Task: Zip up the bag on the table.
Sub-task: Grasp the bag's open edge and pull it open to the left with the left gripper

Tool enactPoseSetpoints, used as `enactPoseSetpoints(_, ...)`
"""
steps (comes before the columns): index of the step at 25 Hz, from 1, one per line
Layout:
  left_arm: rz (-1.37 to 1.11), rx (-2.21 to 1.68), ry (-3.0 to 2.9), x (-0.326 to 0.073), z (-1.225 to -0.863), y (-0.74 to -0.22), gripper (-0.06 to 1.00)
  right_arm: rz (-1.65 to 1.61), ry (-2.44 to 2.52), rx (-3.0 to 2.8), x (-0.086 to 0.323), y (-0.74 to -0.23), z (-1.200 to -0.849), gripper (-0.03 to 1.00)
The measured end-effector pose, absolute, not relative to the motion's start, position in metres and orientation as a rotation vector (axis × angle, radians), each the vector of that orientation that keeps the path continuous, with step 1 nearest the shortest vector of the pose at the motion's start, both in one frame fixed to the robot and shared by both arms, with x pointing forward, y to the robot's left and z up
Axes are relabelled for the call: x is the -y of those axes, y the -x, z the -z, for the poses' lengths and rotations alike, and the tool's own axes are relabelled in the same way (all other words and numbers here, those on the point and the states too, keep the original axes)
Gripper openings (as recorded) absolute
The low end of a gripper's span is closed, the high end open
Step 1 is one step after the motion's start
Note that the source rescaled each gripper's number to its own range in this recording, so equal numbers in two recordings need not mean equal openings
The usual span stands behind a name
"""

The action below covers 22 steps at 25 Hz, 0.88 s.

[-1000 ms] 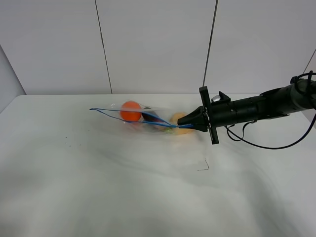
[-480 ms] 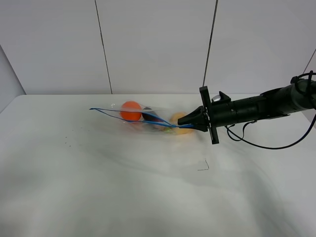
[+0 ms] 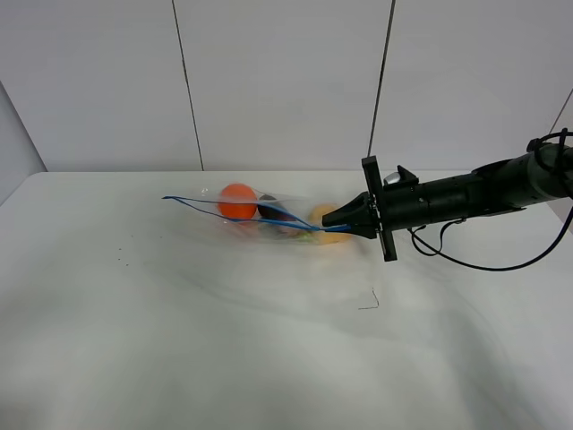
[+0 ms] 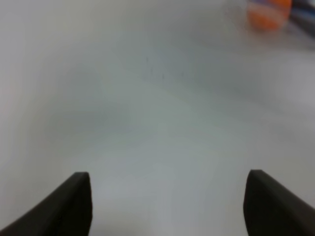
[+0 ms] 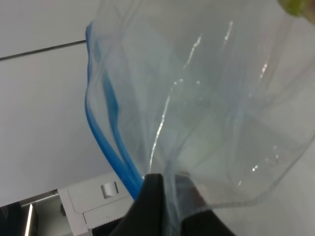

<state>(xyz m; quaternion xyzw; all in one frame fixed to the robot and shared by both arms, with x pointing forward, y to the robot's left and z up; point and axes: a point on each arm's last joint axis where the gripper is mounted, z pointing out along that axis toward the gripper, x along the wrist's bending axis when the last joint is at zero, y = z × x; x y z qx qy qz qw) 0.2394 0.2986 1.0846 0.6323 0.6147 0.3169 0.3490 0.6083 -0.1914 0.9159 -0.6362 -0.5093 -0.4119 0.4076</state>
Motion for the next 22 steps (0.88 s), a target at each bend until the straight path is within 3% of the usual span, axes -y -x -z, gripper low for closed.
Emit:
enactPoseSetpoints(5, -0.854, -1.594, -1.709, -0.3, -1.136, -0.29, 0.99, 1.039, 1.604, 1.283, 0.191, -0.608, -0.916, 0.0)
enactPoseSetpoints(10, -1.02, -1.402, -1.995, -0.302, -1.145, -0.36, 0.99, 1.039, 1.604, 1.283, 0.191, -0.608, -0.916, 0.0)
enactPoseSetpoints(17, -1.597, -0.633, -2.242, -0.298, -1.146, -0.451, 0.99, 1.039, 1.604, 1.283, 0.191, -0.608, -0.916, 0.0)
enactPoseSetpoints(22, -1.996, -0.284, -2.049, -0.289, -1.145, -0.507, 0.99, 1.039, 1.604, 1.283, 0.191, -0.608, -0.916, 0.0)
